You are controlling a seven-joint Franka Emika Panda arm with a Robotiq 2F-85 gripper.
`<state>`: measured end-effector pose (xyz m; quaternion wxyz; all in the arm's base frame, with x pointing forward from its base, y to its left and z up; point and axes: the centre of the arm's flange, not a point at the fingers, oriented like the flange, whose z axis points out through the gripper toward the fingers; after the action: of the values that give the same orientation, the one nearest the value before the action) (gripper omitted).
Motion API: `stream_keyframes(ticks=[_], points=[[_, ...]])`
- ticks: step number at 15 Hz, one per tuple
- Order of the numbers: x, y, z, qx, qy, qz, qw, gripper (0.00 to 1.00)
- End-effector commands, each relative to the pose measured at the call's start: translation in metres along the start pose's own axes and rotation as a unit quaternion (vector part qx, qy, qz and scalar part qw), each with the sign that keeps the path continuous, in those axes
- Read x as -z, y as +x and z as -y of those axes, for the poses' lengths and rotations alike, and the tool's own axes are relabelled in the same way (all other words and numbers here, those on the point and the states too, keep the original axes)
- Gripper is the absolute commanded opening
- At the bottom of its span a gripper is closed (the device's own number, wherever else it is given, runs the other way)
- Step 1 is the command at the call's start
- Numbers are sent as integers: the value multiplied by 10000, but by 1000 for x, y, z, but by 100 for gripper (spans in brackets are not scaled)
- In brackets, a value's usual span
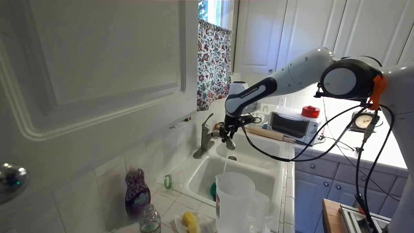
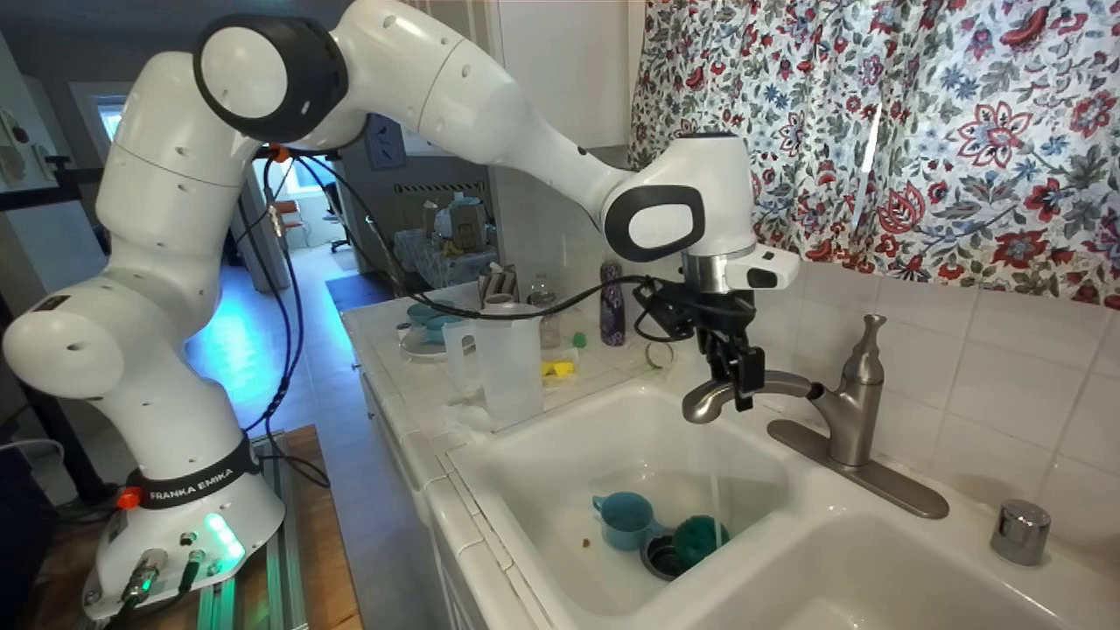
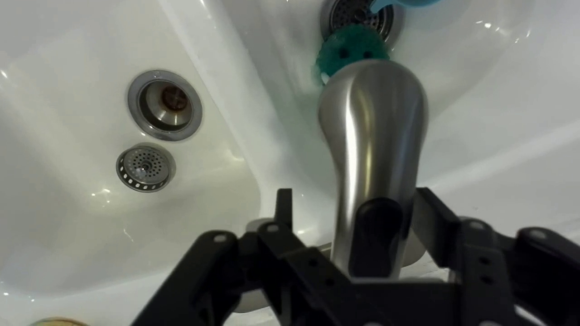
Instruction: Fix the tap
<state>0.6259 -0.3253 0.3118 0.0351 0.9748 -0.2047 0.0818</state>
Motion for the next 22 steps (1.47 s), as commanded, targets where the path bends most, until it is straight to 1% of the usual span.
stream_keyframes(ticks=[1,4,5,8,10,12,15,17,20,22], points=[[-1,-2,2,80,135,-136,9998,39],[8,-2,5,63,117,-62,9999,17],[11,-1,5,79,91,-54,9999,12],[16,1,3,66,41,43,10000,12],[18,7,0,72,121,208,9997,12],[25,14,-2,70,199,384,9990,12],[33,25,-5,19,399,787,9961,12],[36,31,-8,-44,419,938,9947,12],[32,39,-12,-133,446,1099,9929,12],[27,44,-14,-197,486,1062,9930,12]])
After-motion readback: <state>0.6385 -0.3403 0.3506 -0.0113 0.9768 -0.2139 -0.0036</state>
